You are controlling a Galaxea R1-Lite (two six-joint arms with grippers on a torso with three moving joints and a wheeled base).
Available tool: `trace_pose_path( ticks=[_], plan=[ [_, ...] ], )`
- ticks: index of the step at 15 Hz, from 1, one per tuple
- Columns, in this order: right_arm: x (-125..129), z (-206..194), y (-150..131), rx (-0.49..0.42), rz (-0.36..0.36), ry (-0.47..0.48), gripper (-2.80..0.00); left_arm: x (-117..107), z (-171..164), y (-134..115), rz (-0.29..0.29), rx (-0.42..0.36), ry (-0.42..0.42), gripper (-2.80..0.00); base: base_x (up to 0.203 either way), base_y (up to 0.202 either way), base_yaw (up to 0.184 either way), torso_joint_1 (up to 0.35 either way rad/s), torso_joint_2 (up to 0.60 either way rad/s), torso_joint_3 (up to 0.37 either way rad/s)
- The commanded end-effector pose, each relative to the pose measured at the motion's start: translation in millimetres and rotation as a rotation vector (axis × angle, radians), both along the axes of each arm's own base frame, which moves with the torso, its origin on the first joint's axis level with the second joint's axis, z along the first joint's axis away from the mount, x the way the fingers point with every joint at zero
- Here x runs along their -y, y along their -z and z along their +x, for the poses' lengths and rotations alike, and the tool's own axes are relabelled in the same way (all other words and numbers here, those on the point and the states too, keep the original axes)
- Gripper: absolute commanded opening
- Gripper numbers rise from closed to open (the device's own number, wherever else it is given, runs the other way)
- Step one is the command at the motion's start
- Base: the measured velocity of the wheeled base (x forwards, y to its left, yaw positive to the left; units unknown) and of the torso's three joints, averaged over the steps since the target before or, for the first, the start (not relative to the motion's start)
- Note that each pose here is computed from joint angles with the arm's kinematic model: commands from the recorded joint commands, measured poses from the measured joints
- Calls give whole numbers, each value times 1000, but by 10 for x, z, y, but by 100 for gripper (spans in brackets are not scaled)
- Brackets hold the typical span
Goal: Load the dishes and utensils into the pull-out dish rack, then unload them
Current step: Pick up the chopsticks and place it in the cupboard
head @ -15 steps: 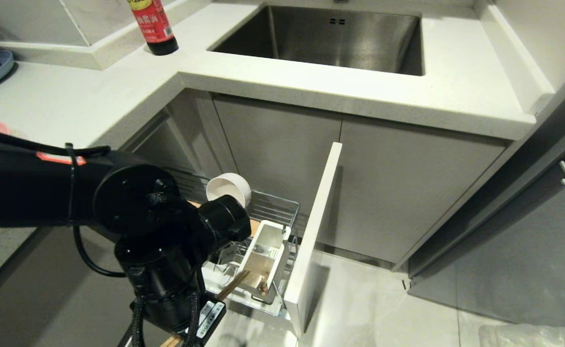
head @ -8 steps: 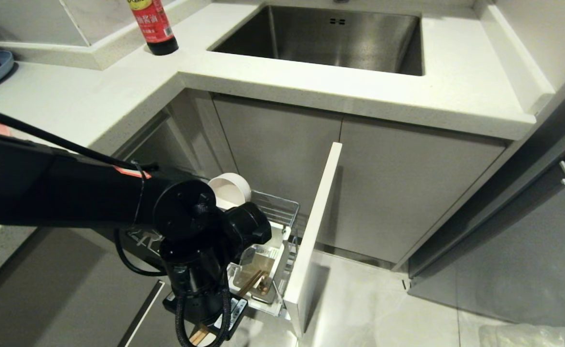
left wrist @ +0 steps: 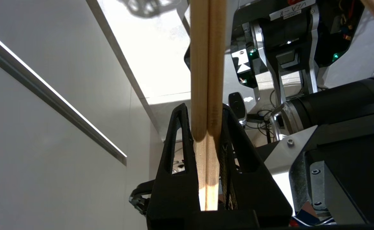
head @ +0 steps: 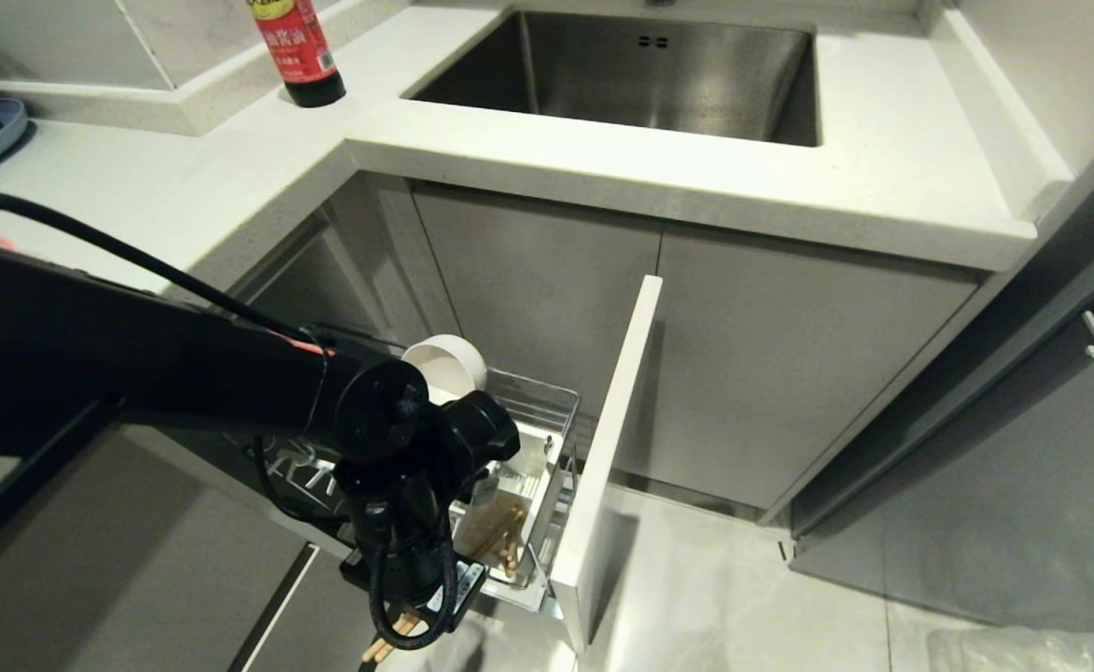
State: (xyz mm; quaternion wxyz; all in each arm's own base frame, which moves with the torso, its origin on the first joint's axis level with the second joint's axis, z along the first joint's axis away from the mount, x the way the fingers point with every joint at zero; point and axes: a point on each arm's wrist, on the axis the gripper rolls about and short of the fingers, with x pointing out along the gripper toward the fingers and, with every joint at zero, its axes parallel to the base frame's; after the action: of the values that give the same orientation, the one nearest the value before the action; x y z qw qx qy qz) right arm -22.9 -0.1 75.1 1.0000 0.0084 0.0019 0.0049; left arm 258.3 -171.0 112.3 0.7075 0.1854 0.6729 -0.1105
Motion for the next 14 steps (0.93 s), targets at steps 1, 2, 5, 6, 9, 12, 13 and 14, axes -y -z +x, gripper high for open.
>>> trace_pose_path(
  ticks=[1, 2, 5, 6, 9, 12, 13, 14],
  plan=[
    [0, 0, 0, 0, 0, -1, -280, -15, 44, 38, 6, -4, -6, -280, 0, 0, 0, 0, 0, 0],
    [0, 0, 1, 0, 0, -1, -280, -2, 67, 42, 0, 6, -3, -280, 0, 0, 0, 0, 0, 0],
    [0, 0, 1, 1, 0, -1, -280, 8, 88, 50, -4, 12, -4, -280, 0, 0, 0, 0, 0, 0],
    [0, 0, 1, 1, 0, -1, -280, 9, 90, 48, -5, 14, -2, -280, 0, 0, 0, 0, 0, 0],
    [0, -1, 1, 1, 0, -1, -280, 13, 96, 44, -6, 15, -2, 0, 0, 0, 0, 0, 0, 0],
    [0, 1, 1, -1, 0, -1, -280, 20, 108, 27, -9, 22, -4, 0, 0, 0, 0, 0, 0, 0],
    [0, 0, 1, 1, 0, -1, -280, 19, 106, 22, -10, 24, -4, 0, 0, 0, 0, 0, 0, 0],
    [0, 0, 1, 1, 0, -1, -280, 18, 104, 4, -13, 29, -4, 0, 0, 0, 0, 0, 0, 0]
  ],
)
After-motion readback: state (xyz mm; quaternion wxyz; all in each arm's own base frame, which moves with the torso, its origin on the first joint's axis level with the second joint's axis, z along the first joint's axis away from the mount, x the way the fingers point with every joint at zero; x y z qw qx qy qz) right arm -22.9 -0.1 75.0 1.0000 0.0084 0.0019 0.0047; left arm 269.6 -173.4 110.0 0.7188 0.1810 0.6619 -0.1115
